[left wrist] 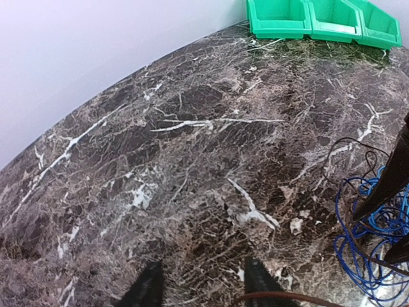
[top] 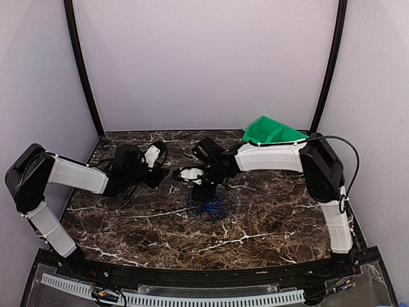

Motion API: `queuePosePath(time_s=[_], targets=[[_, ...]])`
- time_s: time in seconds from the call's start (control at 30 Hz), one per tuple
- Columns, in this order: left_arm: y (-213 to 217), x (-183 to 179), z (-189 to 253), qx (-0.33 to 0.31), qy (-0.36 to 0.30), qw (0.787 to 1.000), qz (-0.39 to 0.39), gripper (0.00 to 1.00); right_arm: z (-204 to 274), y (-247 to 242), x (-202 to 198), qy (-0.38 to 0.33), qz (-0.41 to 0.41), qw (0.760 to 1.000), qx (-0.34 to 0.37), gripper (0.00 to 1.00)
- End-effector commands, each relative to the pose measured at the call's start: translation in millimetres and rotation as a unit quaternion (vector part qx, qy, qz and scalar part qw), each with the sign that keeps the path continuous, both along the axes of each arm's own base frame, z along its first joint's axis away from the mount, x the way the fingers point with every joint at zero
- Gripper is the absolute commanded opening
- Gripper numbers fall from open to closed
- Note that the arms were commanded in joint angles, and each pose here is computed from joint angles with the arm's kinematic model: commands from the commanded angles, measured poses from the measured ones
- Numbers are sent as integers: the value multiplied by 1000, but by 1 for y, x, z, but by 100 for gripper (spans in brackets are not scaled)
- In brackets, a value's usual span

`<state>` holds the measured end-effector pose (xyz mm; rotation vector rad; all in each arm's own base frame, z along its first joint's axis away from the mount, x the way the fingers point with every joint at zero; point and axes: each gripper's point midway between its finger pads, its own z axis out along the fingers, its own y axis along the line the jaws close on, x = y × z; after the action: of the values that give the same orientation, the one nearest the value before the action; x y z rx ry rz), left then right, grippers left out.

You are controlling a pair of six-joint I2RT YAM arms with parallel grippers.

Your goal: Untangle the cables

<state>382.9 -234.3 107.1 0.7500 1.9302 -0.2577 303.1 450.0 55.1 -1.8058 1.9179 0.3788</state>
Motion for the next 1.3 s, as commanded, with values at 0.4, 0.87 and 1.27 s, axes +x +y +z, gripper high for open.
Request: queuePosePath(time_s=[0.4,0.87,1.27], targets=[[79,39,151,-96,-120,975,160,0,-33,0,-11,35,-5,999,-8,54],[111,-2,386,-183,-276,928,172,0,-60,-7,-15,53,-10,998,-33,53],[93,-9,379,-227,-214,941,129,0,-16,0,-10,24,4,1000,-11,52]])
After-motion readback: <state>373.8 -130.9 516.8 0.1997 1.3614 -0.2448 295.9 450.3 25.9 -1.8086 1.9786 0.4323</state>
